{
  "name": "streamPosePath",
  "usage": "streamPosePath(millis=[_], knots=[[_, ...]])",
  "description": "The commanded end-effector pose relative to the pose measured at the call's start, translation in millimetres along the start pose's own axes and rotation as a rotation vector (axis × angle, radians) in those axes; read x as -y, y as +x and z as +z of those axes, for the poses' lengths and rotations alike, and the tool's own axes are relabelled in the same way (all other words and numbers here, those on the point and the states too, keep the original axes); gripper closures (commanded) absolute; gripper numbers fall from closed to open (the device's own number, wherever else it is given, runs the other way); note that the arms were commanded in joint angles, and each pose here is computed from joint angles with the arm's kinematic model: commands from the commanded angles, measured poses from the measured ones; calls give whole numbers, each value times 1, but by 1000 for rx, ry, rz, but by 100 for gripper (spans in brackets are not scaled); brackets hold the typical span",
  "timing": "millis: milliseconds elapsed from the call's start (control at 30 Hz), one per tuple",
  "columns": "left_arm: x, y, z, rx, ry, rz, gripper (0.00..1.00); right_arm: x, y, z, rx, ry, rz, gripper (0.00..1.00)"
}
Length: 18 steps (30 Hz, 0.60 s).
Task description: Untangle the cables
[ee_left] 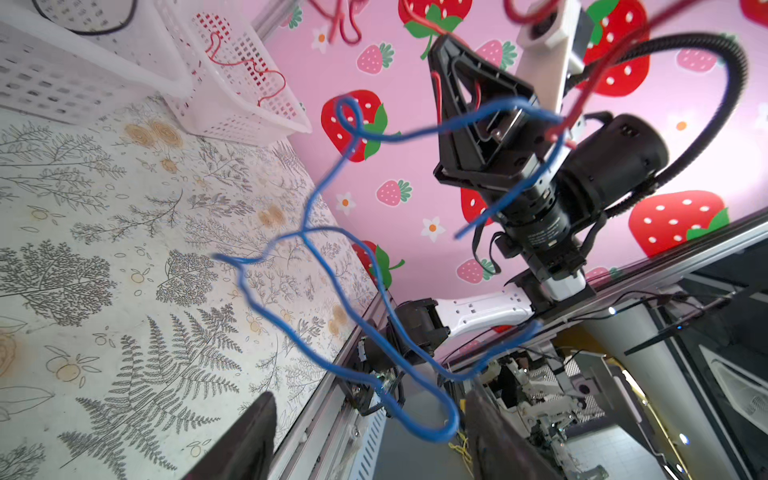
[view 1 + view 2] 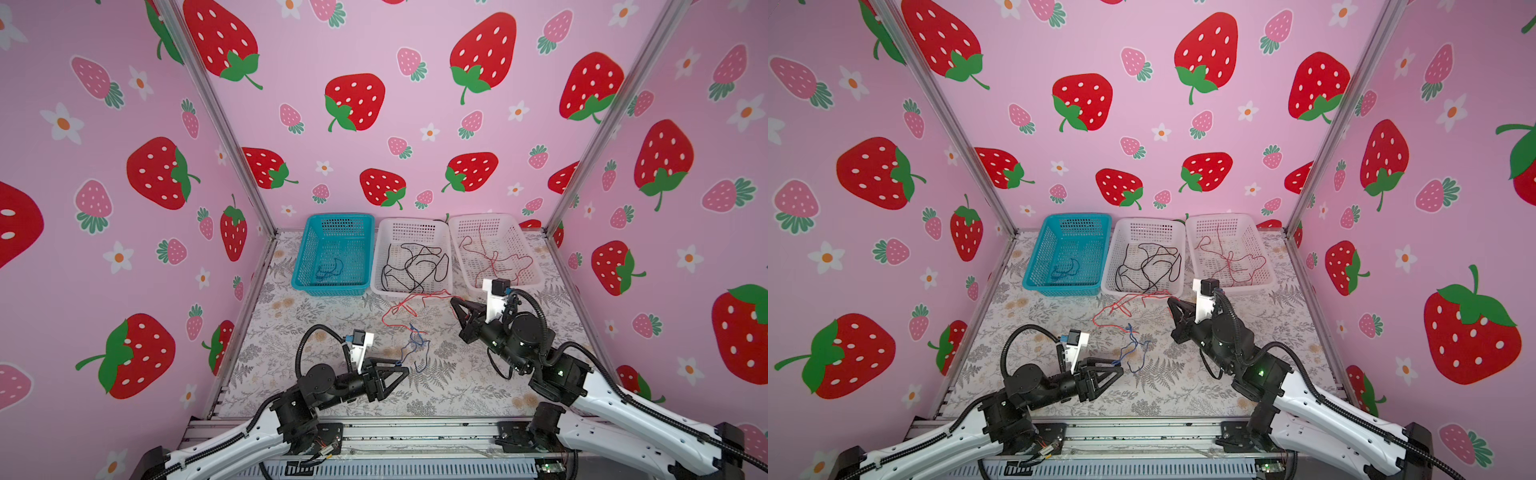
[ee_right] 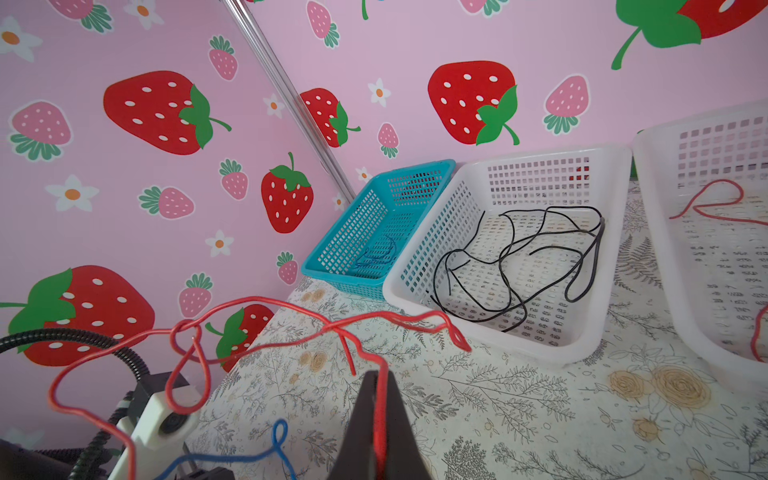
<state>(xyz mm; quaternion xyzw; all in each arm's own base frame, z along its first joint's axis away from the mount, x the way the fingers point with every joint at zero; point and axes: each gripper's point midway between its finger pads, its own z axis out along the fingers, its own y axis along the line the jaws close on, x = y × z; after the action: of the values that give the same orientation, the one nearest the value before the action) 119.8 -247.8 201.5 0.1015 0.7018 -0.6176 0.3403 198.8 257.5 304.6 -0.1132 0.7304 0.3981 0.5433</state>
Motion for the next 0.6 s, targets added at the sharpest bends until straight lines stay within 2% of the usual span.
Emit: streamPosePath(millis=[0, 333, 567], knots=[[2, -14, -7, 96, 11, -39, 21, -11, -6, -1, 31, -60, 17, 100], [13, -37, -15, 215, 63, -180, 12, -18, -3, 2, 47, -108, 30, 100], [21, -40, -9, 199, 59, -224, 14, -22, -1, 7, 48, -122, 33, 100]])
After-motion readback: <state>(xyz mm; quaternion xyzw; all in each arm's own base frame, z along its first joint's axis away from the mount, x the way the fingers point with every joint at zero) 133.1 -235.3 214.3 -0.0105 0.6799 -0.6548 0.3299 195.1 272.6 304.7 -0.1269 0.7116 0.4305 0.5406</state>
